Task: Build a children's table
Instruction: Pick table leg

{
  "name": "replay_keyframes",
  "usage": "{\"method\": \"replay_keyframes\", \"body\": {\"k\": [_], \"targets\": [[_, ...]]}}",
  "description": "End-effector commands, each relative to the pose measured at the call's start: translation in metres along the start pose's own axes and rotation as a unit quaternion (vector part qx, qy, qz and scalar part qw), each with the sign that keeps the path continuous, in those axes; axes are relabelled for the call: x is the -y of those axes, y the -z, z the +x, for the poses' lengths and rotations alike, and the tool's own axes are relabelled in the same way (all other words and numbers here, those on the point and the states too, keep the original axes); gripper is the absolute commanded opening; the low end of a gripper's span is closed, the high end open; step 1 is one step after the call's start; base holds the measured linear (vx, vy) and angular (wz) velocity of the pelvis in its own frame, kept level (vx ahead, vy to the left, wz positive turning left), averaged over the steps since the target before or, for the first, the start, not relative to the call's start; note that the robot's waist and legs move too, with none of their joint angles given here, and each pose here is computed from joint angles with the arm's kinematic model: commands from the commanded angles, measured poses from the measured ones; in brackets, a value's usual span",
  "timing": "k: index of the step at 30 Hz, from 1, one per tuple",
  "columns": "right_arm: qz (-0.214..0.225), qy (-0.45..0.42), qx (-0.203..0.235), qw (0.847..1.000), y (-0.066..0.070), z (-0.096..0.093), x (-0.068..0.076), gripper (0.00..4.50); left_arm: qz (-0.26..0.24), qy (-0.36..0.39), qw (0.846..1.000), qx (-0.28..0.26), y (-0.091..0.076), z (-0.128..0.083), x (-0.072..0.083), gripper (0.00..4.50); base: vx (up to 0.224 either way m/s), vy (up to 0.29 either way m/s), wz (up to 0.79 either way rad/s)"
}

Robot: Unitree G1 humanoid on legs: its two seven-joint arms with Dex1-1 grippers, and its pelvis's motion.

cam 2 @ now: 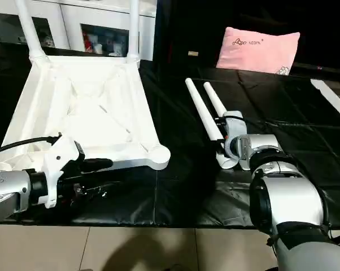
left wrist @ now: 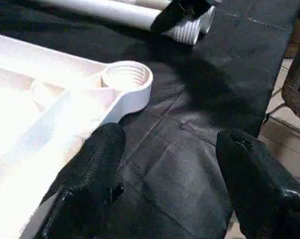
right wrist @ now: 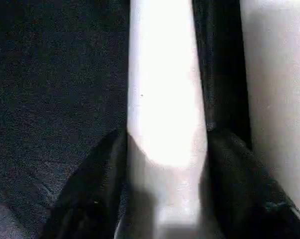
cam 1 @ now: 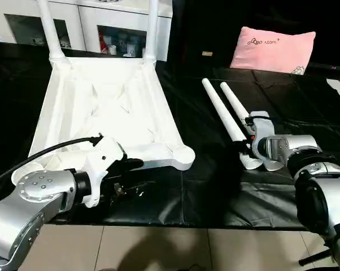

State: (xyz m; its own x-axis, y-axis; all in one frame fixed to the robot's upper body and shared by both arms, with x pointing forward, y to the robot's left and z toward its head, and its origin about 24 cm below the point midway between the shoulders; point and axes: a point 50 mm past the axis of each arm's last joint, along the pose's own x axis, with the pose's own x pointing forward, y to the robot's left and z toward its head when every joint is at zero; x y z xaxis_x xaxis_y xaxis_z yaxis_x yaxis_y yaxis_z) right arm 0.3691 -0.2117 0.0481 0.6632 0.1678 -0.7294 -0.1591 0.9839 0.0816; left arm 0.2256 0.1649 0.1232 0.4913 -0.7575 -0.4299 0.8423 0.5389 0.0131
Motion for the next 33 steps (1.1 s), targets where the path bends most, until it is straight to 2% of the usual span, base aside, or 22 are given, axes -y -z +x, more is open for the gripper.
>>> {"method": "replay_keyframes", "body": {"k": [1,4,11,14,16,20,21,25,27,29,30,31,32,33], "targets": [[0.017,0.001,-0.019,1.0,0.014,0.003,0.002,2.15,0.007,-0.002,1.0,0.002,-0.004,0.0,0.0,3.35,0.0,0.0,0.0],[0.019,-0.003,-0.01,1.0,0.012,0.003,0.001,1.96,0.006,-0.005,1.0,0.008,-0.005,0.003,-0.001,3.35,0.0,0.0,0.0],[0.038,-0.014,0.02,0.999,0.006,0.003,-0.001,1.91,0.0,-0.009,1.0,0.025,-0.007,0.009,-0.002,3.35,0.0,0.0,0.0],[0.054,-0.022,0.04,0.998,0.002,0.003,-0.003,1.91,-0.007,-0.013,0.999,0.036,-0.007,0.013,-0.004,3.35,0.0,0.0,0.0],[0.072,-0.041,0.071,0.994,-0.006,0.002,-0.006,1.91,-0.012,-0.023,0.998,0.052,-0.008,0.02,-0.006,3.35,0.0,0.0,0.0],[0.078,-0.052,0.092,0.991,-0.012,0.001,-0.008,1.91,-0.017,-0.036,0.997,0.063,-0.01,0.025,-0.01,3.35,0.0,0.0,0.0],[0.094,-0.074,0.14,0.983,-0.025,-0.003,-0.01,1.91,-0.023,-0.062,0.994,0.082,-0.016,0.032,-0.016,3.35,0.0,0.0,0.0],[0.114,-0.109,0.185,0.97,-0.034,-0.007,-0.013,1.91,-0.029,-0.105,0.989,0.099,-0.022,0.044,-0.027,3.35,0.0,0.0,0.0],[0.138,-0.154,0.204,0.957,-0.036,-0.009,-0.016,1.91,-0.044,-0.134,0.983,0.115,-0.028,0.052,-0.034,3.35,0.0,0.0,0.0],[0.154,-0.216,0.229,0.937,-0.038,-0.013,-0.022,1.91,-0.068,-0.156,0.976,0.139,-0.037,0.058,-0.04,3.35,0.0,0.0,0.0],[0.156,-0.228,0.233,0.932,-0.038,-0.014,-0.023,1.91,-0.073,-0.158,0.974,0.144,-0.039,0.059,-0.041,3.35,0.0,0.0,0.0],[0.16,-0.286,0.253,0.91,-0.037,-0.019,-0.029,1.91,-0.101,-0.163,0.967,0.168,-0.047,0.065,-0.045,3.52,0.0,0.0,0.0],[0.161,-0.315,0.26,0.898,-0.034,-0.022,-0.033,1.91,-0.119,-0.158,0.963,0.185,-0.053,0.068,-0.045,3.62,0.0,0.0,0.0],[0.161,-0.323,0.263,0.895,-0.033,-0.023,-0.034,1.91,-0.124,-0.156,0.961,0.19,-0.054,0.068,-0.046,3.69,0.0,0.0,0.0]]}}
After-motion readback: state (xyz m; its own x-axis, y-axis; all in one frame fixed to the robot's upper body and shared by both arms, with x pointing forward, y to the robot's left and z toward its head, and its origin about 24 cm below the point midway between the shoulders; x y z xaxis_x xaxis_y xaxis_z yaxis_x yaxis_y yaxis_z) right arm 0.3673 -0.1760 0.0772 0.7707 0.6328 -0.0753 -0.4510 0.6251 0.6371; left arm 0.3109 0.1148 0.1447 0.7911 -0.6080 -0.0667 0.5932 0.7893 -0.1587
